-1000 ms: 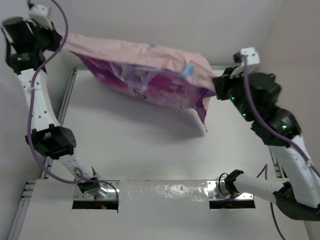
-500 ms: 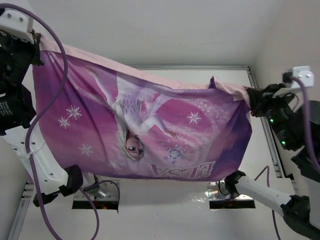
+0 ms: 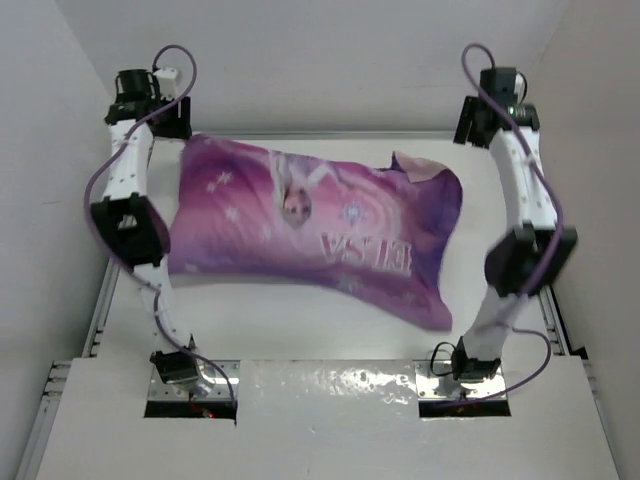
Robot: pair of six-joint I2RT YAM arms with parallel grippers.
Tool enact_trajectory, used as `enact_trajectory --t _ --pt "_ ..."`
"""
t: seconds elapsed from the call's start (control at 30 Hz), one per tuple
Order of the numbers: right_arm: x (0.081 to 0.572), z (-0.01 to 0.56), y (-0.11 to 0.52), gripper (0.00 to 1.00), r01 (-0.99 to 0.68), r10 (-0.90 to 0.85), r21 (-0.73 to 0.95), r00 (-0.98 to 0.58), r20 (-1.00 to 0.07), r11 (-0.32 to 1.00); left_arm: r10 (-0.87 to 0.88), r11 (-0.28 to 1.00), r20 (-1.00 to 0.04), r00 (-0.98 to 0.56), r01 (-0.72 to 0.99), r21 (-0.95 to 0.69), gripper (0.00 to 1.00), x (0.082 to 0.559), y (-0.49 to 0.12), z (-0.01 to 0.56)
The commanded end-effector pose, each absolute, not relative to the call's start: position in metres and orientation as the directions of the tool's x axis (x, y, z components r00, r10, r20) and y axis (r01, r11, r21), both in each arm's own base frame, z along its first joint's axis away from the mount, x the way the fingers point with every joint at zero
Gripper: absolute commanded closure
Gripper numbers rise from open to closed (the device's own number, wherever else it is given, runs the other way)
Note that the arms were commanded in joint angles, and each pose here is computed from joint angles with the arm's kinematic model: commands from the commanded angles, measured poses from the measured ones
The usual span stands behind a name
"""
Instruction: Put the pillow into the pillowcase
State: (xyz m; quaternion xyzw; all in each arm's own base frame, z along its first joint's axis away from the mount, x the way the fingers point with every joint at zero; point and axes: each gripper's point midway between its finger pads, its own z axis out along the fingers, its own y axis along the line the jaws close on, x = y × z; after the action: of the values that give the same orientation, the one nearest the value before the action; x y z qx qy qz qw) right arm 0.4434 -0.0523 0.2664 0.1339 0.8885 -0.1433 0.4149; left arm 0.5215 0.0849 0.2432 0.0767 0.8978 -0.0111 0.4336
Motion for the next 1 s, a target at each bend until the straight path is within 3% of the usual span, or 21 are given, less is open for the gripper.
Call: enact_trajectory --t 0.0,0.03,0.13,0.17,0.2,0.27,0.5,0.67,0.8,0.97 --pt "0.492 0.276 -0.077 0.17 0.451 0.273 -0.049 -0.618 -0.737 0.891 0.052 0.987 -0.753 -0.656 -0.083 0.140 0.37 0.570 0.142 0.228" --pt "0.492 0.263 -0.066 0.15 0.415 0.286 -0.026 -0.671 -0.684 0.910 0.068 0.983 -0.745 -0.663 -0.085 0.165 0.27 0.567 0.145 0.216" --pt "0.488 0.242 -0.056 0.08 0.403 0.312 0.008 -0.697 -0.646 0.915 0.034 0.992 -0.723 -0.690 -0.065 0.110 0.23 0.544 0.145 0.193" --pt "0.498 0.244 -0.053 0.07 0.388 0.311 0.051 -0.645 -0.698 0.920 0.029 0.994 -0.747 -0.664 -0.060 0.092 0.20 0.540 0.142 0.207" --pt "0.483 0.238 -0.050 0.01 0.379 0.311 0.075 -0.612 -0.728 0.922 0.023 0.996 -0.741 -0.671 -0.045 0.072 0.20 0.536 0.138 0.204" --pt "0.466 0.229 -0.038 0.01 0.339 0.318 0.129 -0.592 -0.741 0.932 0.023 0.998 -0.737 -0.675 -0.026 0.055 0.17 0.527 0.131 0.210" --pt "0.393 0.169 0.030 0.03 0.107 0.258 0.264 -0.719 -0.646 0.959 0.021 0.990 -0.768 -0.640 0.119 -0.072 0.16 0.490 0.085 0.231" --pt "0.370 0.170 0.089 0.03 -0.067 0.203 0.332 -0.672 -0.712 0.941 0.036 0.966 -0.768 -0.639 0.220 -0.138 0.16 0.456 0.055 0.218" --pt "0.363 0.162 0.103 0.02 -0.067 0.233 0.378 -0.684 -0.692 0.923 0.018 0.974 -0.709 -0.705 0.171 -0.145 0.17 0.432 0.055 0.178" --pt "0.347 0.179 0.076 0.01 0.004 0.211 0.288 -0.691 -0.692 0.958 -0.033 0.996 -0.731 -0.681 0.041 -0.084 0.17 0.413 0.095 0.194"
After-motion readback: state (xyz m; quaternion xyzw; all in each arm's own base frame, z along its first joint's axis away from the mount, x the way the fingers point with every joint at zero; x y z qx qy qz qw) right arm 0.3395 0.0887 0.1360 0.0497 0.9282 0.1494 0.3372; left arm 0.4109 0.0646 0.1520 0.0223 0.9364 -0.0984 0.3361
